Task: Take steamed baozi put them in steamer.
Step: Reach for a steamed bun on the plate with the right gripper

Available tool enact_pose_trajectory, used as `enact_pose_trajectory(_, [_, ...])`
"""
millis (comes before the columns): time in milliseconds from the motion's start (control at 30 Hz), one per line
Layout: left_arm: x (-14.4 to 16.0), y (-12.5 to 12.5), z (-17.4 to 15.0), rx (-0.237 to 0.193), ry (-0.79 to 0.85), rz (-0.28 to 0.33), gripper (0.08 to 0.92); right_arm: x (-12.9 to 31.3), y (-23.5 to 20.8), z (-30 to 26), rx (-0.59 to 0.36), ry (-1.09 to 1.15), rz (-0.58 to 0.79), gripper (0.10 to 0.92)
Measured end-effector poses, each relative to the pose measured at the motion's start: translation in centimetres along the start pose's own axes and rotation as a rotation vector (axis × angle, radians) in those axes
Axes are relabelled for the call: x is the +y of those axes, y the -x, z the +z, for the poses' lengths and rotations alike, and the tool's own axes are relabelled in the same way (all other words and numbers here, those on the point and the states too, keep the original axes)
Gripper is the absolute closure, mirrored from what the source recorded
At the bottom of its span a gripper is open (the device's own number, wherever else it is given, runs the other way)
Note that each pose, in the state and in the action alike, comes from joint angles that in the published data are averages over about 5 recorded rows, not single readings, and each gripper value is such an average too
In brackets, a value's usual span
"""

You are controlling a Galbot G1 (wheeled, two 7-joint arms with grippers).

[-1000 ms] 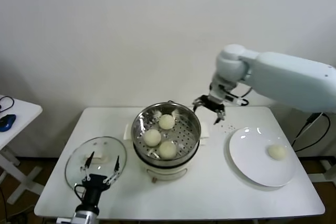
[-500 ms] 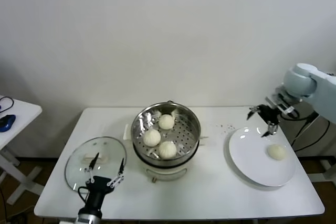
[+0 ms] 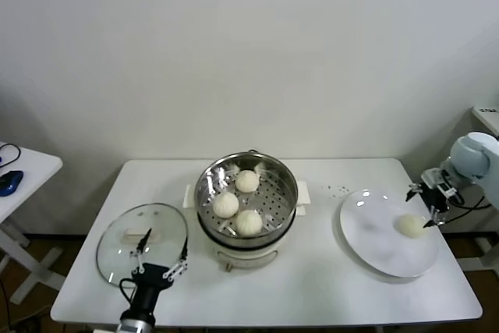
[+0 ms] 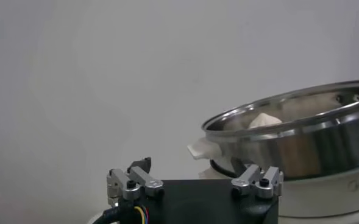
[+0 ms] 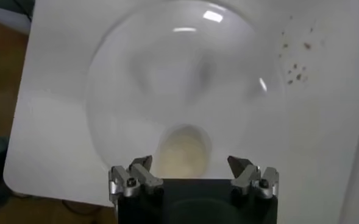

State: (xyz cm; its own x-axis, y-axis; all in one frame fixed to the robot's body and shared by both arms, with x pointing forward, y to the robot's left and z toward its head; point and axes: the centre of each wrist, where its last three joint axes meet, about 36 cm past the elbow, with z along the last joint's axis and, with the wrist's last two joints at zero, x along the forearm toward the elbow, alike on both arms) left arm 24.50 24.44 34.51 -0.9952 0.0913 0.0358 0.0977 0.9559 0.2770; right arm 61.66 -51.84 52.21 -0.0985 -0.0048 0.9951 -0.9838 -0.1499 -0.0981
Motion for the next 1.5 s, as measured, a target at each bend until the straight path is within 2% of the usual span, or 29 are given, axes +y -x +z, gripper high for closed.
enact_pose_trajectory(567, [0.0, 0.5, 0.4, 0.012, 0.002, -0.007, 0.177, -0.1, 5.1, 1.7, 0.013, 0.078, -0.015, 0.200])
enact_pose_trajectory(1200, [-0.1, 0.5, 0.6, 0.015, 0.005, -0.009, 0.177, -0.8, 7.2, 1.6, 0.009, 0.110, -0.022, 0.200])
enact_pose_trajectory(1500, [0.0, 0.6, 0.6, 0.016, 0.005, -0.012, 0.177, -0.9, 7.2, 1.8, 0.007, 0.125, -0.026, 0.314])
